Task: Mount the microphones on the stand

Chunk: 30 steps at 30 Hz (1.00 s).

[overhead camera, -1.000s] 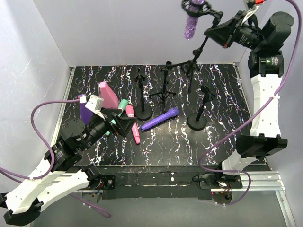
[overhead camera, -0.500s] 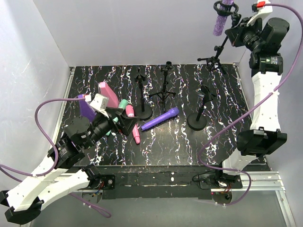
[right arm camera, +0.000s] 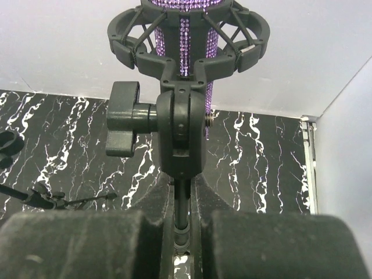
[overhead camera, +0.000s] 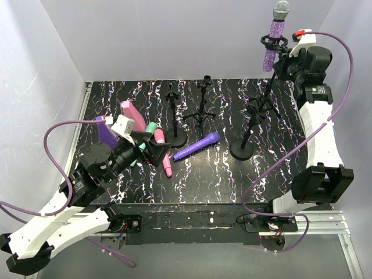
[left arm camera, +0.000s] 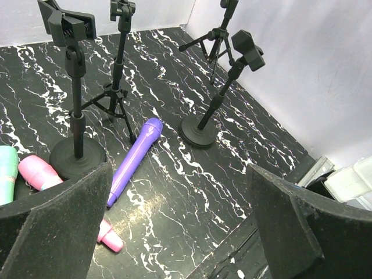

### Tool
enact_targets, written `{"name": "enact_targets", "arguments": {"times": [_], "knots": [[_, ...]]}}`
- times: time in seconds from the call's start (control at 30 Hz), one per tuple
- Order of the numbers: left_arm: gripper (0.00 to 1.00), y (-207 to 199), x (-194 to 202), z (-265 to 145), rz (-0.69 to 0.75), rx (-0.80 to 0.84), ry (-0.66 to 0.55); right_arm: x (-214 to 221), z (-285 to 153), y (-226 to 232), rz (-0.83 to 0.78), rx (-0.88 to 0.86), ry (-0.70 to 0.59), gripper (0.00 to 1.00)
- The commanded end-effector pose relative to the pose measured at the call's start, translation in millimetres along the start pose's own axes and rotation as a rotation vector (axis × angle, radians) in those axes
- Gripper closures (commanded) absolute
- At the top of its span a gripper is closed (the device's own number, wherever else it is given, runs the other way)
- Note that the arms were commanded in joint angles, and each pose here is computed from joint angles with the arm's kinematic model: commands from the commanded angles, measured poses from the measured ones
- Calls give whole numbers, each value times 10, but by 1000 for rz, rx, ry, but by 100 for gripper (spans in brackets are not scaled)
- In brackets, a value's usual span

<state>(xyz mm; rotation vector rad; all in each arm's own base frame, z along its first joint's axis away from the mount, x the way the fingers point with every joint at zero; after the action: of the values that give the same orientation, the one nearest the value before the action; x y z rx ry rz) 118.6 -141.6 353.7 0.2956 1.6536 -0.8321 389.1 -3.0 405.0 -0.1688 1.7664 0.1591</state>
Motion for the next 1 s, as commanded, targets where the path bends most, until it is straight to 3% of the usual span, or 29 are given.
{"name": "enact_targets", "arguments": {"times": [0.0,0.27,0.6,0.97], "knots": [[2,-44,-69,24,11,24,-15,-491,-225,6,-76,97,-339,99],[2,-52,-57,32,7,26,7,-209,104,65,-92,-62,-416,99],[2,-64,-33,123,-1,15,37,175,262,-83,-221,30,-499,99],[2,-72,11,213,-6,19,54,368,287,-219,-255,93,-497,99]]}}
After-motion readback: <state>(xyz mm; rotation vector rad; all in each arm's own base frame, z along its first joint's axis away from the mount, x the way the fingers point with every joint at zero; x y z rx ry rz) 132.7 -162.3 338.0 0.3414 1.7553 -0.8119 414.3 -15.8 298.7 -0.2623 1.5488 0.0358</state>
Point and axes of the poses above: each gripper's point midway between its finger pads, its own z axis out along the fingers, its own y axis along the line the jaws close on, x = y × z, the point moved 9 cm from there along -z, back along the fingers, and after that the axes turned 2 degrees about -z, right-handed, at the moved point
